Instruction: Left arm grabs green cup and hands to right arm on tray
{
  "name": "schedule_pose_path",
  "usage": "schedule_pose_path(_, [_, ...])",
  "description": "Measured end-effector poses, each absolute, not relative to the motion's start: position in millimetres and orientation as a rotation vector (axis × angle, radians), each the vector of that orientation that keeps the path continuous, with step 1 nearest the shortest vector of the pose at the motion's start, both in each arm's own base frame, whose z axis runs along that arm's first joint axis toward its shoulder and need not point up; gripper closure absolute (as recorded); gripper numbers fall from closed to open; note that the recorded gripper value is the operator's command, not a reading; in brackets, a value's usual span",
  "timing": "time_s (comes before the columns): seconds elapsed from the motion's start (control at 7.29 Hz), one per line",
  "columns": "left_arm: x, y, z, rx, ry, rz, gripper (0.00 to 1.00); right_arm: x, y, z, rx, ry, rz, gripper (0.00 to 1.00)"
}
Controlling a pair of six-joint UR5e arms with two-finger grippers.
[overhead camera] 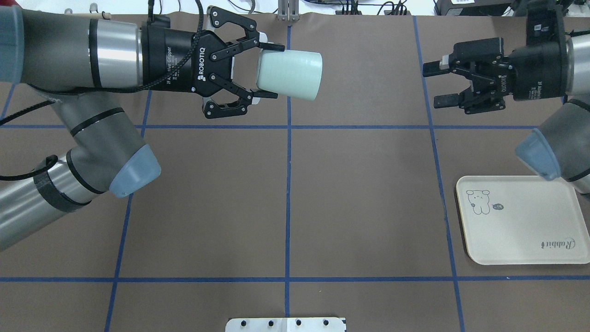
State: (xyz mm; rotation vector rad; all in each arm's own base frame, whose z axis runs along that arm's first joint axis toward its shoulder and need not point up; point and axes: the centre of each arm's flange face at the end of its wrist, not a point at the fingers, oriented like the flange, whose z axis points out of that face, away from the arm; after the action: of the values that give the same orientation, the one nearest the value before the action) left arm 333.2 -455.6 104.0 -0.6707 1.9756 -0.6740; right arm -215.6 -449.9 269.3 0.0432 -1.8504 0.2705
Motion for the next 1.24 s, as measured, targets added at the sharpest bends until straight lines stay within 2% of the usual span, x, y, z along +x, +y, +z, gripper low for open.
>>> schedule_pose_path(0.55, [332.4, -448.4, 102.3, -0.842, 2.039, -0.704, 1.0, -286.2, -410.1, 234.2, -0.075, -2.146, 0.307, 0.09])
schedule_pose_path(1.24, [339.6, -418.8, 86.8, -0.982, 2.033, -0.682, 1.0, -311.0, -410.9, 210.5, -0.104, -2.222, 0.34, 0.1])
